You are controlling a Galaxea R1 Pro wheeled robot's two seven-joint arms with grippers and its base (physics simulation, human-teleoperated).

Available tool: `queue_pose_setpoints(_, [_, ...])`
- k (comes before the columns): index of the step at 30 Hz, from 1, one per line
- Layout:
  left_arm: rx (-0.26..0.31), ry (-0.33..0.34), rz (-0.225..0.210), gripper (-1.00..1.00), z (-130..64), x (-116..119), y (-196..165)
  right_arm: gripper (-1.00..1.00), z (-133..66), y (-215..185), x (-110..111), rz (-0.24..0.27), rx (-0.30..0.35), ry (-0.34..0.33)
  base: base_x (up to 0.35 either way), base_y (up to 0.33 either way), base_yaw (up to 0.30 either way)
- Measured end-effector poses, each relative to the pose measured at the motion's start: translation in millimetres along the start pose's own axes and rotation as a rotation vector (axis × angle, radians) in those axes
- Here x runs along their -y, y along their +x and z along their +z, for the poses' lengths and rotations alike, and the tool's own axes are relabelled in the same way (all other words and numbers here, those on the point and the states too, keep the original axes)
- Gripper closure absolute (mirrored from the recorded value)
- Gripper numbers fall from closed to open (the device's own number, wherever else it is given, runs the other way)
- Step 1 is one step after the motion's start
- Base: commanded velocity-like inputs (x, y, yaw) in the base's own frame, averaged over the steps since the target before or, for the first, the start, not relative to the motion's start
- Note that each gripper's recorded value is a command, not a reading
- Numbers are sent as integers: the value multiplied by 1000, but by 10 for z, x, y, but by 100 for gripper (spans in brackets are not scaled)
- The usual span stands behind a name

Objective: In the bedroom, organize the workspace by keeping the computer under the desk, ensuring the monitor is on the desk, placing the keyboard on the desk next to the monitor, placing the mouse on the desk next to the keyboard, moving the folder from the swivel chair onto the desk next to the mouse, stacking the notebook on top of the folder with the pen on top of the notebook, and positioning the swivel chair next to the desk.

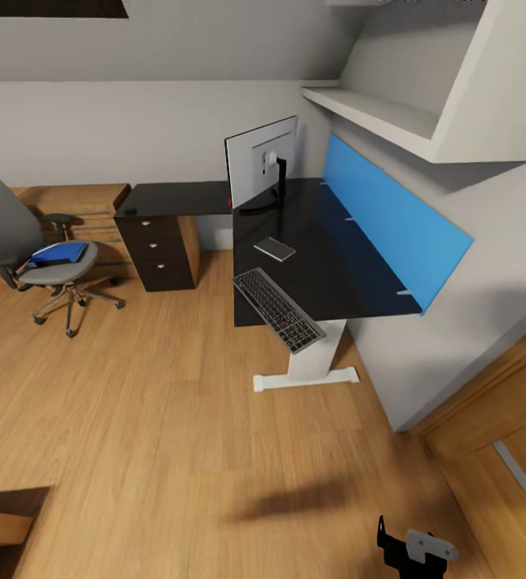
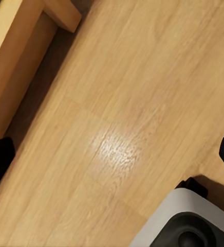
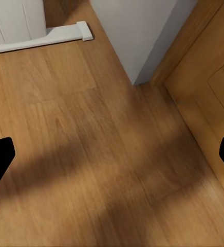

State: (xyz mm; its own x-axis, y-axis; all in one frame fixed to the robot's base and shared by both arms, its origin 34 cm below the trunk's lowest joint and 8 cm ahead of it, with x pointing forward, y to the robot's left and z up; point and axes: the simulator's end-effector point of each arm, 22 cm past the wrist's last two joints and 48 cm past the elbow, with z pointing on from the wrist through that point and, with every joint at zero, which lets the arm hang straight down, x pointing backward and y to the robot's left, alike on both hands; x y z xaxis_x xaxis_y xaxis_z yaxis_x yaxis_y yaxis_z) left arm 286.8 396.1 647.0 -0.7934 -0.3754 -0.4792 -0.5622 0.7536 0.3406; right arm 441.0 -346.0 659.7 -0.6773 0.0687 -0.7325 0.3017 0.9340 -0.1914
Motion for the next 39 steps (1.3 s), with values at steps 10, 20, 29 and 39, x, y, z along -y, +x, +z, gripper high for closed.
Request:
queue_pose_setpoints(10, [-57, 7, 29, -100, 58, 65, 95, -100, 73, -43, -32, 4, 14, -3, 0, 0, 0])
queue_pose_setpoints(20, [-76, 14, 36, -100, 121, 133, 114, -100, 123, -31, -21, -7, 28, -5, 0, 0, 0])
queue_pose_setpoints(29, [-66, 20, 28, -100, 184, 196, 78, -100, 186, -77, -41, 0, 56, -7, 0, 0, 0])
queue_pose_setpoints(39, [-55, 27, 20, -100, 256, 275, 46, -100, 264, -104, -87, 5, 72, -10, 0, 0, 0])
